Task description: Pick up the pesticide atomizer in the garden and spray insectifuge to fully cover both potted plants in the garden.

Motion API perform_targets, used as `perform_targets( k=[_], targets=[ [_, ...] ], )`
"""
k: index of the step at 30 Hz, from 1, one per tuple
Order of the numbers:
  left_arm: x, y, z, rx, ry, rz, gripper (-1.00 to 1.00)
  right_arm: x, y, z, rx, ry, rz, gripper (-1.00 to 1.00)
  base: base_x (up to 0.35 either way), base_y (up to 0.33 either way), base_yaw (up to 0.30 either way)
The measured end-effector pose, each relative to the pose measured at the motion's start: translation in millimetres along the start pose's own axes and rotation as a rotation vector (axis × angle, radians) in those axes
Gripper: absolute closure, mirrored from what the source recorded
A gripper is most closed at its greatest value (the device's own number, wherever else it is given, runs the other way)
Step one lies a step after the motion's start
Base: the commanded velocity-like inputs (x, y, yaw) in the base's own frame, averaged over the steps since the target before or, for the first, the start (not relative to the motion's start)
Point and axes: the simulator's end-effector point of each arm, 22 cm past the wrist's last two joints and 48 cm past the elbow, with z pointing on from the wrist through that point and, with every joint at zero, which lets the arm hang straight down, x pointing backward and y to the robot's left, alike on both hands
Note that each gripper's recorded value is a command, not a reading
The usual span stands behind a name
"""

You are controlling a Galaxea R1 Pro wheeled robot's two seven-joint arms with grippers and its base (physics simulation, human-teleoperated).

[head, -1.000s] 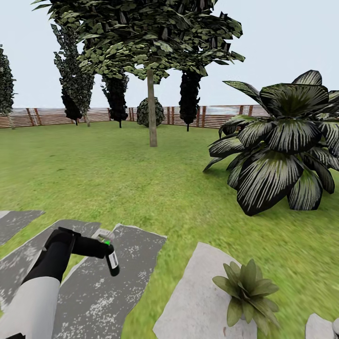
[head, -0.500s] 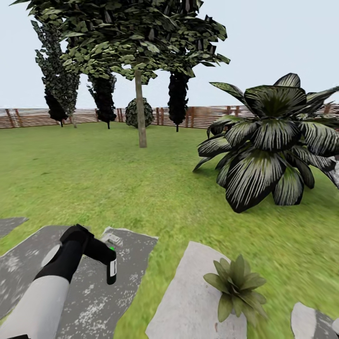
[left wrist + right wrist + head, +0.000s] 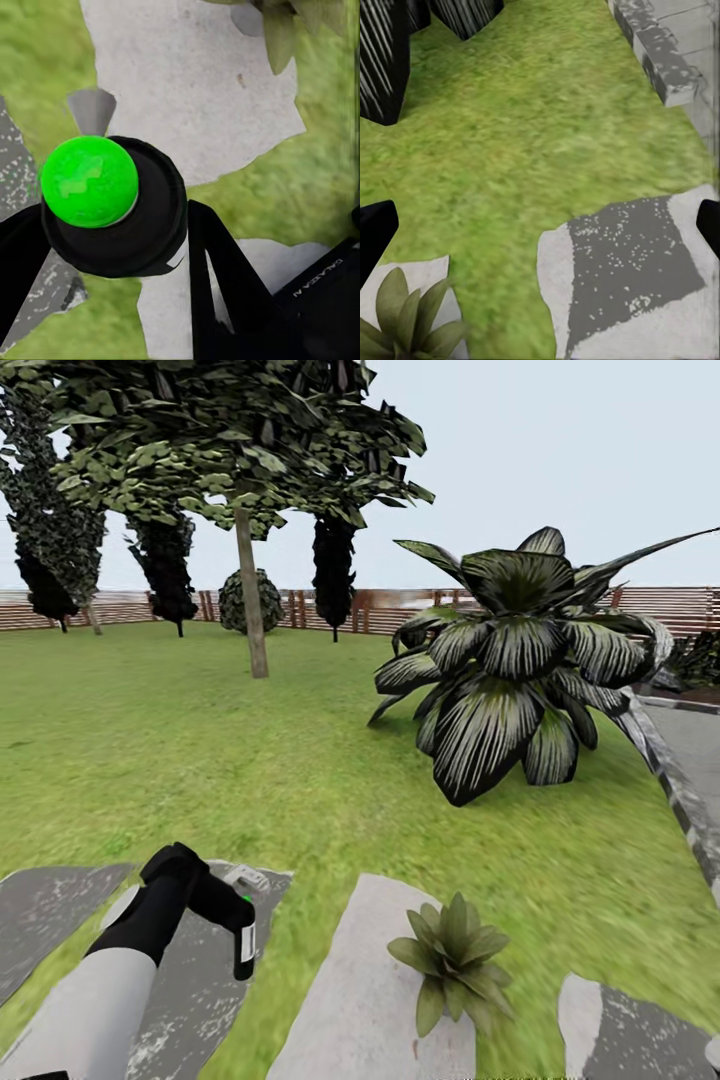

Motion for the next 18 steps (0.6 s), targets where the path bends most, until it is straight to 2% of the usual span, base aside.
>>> perform_targets(
  k=[8,18],
  targets=[
    [-3,-10,5.1,0.019,-0.001,0.004,1.00,1,0,0.5,-0.001,0.002,0.000,-1.00,0.007,-0.338,-0.245],
    [-4,-11,5.5,0.021,-0.002,0.004,1.00,1,1,0.9,-0.001,0.003,-0.002,-1.00,0.000,-0.344,-0.018]
  ],
)
